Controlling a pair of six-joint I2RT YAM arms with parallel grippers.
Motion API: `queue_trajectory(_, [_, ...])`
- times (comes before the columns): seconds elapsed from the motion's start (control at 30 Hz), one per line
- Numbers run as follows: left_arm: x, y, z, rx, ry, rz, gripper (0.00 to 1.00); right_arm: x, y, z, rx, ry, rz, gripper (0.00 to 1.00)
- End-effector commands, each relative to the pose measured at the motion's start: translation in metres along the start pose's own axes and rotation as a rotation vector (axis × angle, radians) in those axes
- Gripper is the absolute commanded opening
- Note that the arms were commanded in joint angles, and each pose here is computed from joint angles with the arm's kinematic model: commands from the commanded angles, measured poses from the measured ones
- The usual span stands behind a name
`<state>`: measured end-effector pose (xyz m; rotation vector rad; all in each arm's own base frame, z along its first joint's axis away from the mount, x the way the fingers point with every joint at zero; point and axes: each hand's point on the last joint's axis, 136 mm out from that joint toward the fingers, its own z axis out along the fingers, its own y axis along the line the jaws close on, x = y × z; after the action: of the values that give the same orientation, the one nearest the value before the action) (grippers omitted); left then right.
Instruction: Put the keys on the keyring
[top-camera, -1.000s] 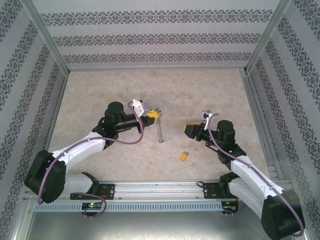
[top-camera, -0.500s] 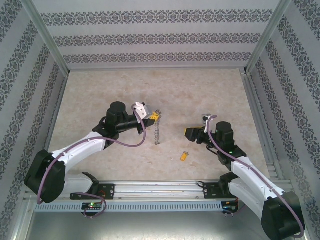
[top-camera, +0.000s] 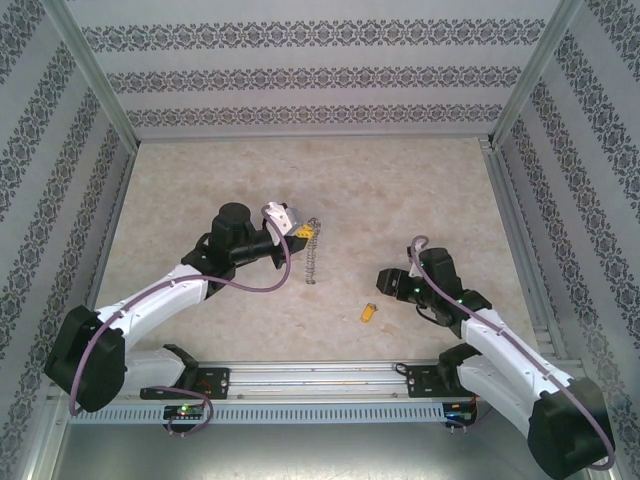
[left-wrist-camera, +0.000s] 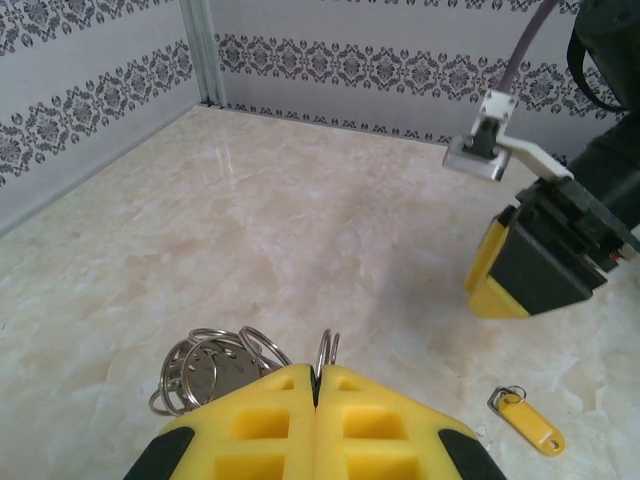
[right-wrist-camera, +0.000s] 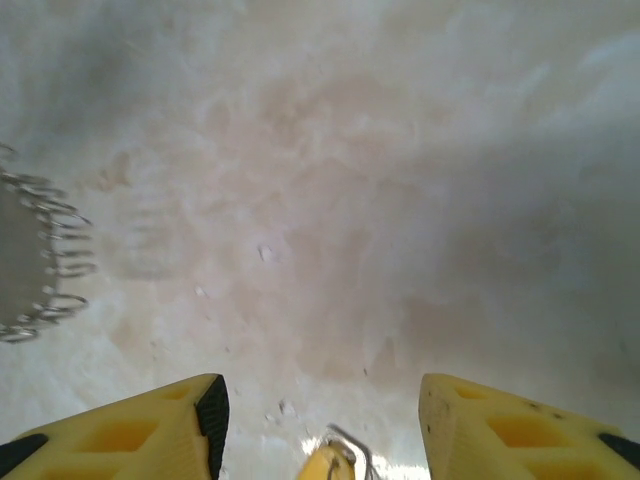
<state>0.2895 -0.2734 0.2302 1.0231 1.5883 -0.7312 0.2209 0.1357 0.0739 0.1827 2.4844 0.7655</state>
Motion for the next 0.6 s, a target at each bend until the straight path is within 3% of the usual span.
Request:
queue_trajectory(0.0, [-0.006,-0.008,-0.003,0.008,-0.026,-0.004,0.0,0.015,-0.015,0.002,0.111,0.039,0.052,0.52])
queue_trajectory(0.57, [-0.011,-0.014,-0.004,0.022,-0.055,-0.001,0.0,0.063,-0.001,0.027,0.121,0.165,0.041,0.48])
